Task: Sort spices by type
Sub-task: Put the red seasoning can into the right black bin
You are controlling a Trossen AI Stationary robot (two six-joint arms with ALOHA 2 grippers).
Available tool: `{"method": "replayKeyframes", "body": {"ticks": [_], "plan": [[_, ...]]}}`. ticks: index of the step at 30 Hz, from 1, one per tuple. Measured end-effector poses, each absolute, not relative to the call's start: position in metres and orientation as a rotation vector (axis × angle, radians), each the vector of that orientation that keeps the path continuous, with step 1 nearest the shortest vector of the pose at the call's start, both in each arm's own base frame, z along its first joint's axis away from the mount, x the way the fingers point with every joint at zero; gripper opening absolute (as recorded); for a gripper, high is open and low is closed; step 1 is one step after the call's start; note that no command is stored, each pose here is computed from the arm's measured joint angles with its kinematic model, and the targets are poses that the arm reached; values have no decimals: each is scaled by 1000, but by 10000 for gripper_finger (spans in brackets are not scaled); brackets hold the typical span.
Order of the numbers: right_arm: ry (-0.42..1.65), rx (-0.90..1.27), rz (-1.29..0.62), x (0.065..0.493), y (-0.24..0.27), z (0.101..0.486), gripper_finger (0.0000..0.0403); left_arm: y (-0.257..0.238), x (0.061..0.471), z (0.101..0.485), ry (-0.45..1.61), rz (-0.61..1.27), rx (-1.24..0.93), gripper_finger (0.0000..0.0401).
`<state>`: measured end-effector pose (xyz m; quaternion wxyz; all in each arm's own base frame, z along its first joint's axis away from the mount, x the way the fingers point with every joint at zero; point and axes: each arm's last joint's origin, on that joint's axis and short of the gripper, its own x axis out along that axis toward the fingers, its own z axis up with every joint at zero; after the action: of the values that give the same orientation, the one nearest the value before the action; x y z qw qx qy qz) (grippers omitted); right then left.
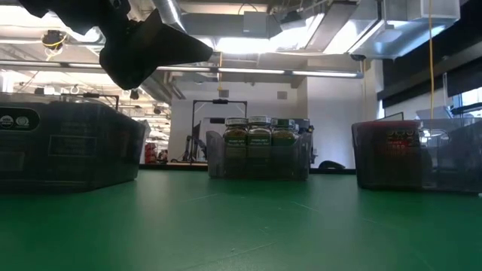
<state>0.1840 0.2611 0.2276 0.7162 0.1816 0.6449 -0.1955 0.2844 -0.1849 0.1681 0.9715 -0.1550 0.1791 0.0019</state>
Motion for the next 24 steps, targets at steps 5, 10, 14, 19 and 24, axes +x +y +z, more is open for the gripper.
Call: {"method": "replayKeyframes", "body": {"ticks": [5,10,14,19,24], "plan": [[1464,495,-465,172,261,242,14,-186,284,168,362,1,-312,250],[1408,671,-534,148,271,268,14,-185,284,168,362,2,-312,250],[1392,738,-563,139,277,269,14,-185,284,168,360,3,-289,250],[1345,842,-652,146,274,269,43,-185,284,168,361,7,-279,250],[1251,911,-675,161,271,268,151,-187,283,168,361,-2,-269,250]]}}
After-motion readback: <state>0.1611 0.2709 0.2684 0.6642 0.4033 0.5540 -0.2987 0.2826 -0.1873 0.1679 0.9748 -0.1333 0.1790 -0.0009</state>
